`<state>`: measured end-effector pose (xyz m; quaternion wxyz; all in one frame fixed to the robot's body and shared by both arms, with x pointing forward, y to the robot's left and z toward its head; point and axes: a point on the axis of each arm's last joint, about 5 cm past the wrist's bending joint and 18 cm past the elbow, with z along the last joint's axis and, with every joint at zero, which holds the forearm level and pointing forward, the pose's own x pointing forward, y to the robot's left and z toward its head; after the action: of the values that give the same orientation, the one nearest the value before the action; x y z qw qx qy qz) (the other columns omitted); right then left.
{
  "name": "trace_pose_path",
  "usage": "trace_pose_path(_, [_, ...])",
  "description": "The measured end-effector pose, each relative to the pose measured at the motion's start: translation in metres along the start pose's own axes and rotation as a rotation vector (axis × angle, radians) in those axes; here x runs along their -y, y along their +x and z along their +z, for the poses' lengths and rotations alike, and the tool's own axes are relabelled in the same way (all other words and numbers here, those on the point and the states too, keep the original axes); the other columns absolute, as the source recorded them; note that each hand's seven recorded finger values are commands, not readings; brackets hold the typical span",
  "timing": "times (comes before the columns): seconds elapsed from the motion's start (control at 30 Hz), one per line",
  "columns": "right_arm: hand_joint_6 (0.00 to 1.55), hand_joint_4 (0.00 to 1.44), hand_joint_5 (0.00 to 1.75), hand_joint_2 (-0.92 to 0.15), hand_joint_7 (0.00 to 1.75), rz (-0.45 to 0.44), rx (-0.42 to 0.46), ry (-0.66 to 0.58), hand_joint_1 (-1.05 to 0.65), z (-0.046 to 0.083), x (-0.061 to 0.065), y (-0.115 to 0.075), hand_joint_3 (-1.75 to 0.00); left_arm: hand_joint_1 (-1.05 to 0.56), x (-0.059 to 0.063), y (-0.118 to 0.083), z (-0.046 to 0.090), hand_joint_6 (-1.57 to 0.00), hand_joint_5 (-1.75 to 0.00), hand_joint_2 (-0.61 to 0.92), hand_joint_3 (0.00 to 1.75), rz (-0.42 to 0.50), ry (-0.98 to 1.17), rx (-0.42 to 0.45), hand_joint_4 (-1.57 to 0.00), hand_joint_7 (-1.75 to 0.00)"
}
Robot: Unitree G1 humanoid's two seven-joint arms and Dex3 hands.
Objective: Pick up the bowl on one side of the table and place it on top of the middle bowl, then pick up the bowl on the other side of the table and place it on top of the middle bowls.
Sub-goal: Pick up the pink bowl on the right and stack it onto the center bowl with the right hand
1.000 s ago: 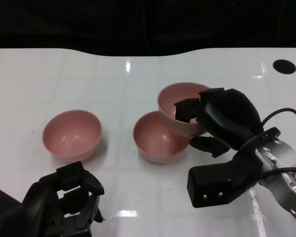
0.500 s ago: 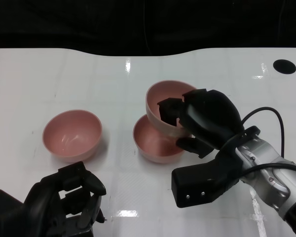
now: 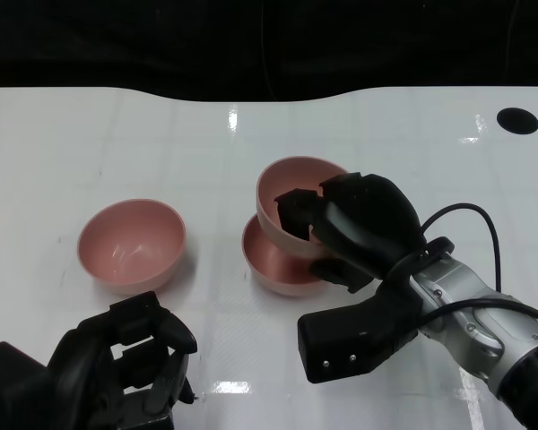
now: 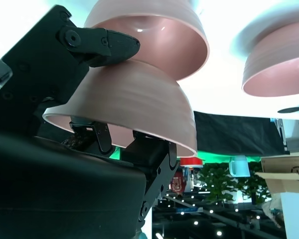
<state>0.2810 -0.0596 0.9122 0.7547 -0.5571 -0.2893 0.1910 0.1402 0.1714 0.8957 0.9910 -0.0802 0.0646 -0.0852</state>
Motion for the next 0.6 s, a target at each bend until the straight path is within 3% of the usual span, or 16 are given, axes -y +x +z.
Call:
trace_pose_path(0.23, [0.70, 0.87, 1.75, -0.57, 1.61, 0.030, -0.001, -0.023, -0.24, 0.0050, -0.0030, 0.0029, -0.80, -0.17, 0.0001, 0.0000, 0.0002, -0.84, -1.64, 0.45, 1.22, -0.001, 0.000, 0.000, -0.81, -1.41])
trace_pose_path(0.4, [0.73, 0.92, 1.75, -0.49, 1.61, 0.020, 0.021, -0.024, -0.26, 0.0066, -0.0062, 0.0037, -0.98, -0.16, 0.0003, -0.0001, 0.0004, -0.85, -1.64, 0.45, 1.23, -0.001, 0.002, 0.000, -0.82, -1.41])
trace_pose_path(0.6, [0.72, 0.91, 1.75, -0.49, 1.64, 0.033, 0.031, -0.031, -0.27, 0.0074, -0.0083, 0.0040, -1.00, -0.17, 0.0014, -0.0002, 0.0012, -0.85, -1.63, 0.43, 1.25, 0.007, 0.010, 0.000, -0.83, -1.41])
